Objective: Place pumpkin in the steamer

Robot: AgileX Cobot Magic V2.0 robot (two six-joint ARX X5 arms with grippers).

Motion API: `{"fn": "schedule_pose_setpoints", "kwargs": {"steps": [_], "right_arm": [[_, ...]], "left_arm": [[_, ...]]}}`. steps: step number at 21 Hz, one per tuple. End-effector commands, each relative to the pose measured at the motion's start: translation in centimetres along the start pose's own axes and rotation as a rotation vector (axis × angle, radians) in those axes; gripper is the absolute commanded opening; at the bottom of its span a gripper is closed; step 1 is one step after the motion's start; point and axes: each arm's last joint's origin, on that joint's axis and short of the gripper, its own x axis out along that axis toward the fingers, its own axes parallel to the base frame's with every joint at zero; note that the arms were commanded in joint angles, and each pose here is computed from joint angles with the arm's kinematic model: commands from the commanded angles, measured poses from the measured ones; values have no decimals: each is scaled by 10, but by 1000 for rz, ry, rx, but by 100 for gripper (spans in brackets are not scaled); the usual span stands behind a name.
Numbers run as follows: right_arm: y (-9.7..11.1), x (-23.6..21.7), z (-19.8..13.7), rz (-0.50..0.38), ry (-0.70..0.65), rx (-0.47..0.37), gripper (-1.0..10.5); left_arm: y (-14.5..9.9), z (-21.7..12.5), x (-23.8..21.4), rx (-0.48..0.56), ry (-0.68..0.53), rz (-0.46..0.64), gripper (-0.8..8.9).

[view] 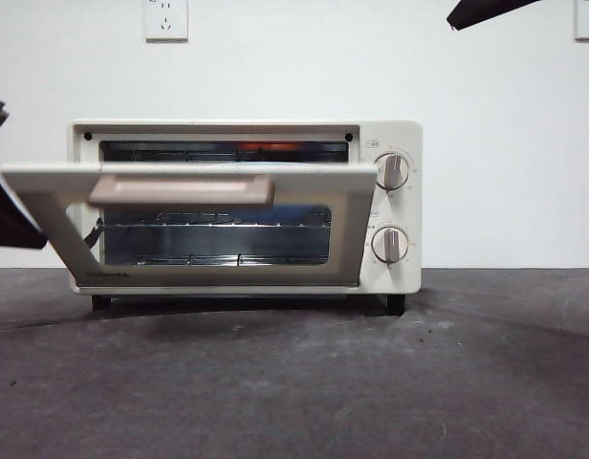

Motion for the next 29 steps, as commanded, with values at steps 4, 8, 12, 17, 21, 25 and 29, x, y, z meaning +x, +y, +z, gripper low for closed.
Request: {"fn": "schedule_pose_setpoints", "kwargs": {"steps": [4, 8, 12, 17, 21, 25, 29], "right_arm": [[2, 0, 2, 8, -8, -6, 151], [1, 0, 2, 7, -8, -3, 151], [1, 0, 2, 7, -8, -3, 151], [1, 0, 2, 7, -8, -3, 151], [1, 0, 2, 7, -9, -3, 151], [2, 0, 3, 7, -11, -5, 151], [1, 0, 3, 6, -11, -5, 151]], "left_arm": [[-6, 12, -1, 23, -58, -59, 14], [-8, 19, -1, 29, -106, -76, 14], [-10, 23, -2, 26, -140, -90, 14], [-17, 24, -6, 43, -149, -99, 14], [-26, 24, -12, 61, -157, -107, 15], [-43, 21, -20, 113, -149, -119, 15], [-66, 14, -30, 182, -144, -116, 15]]}}
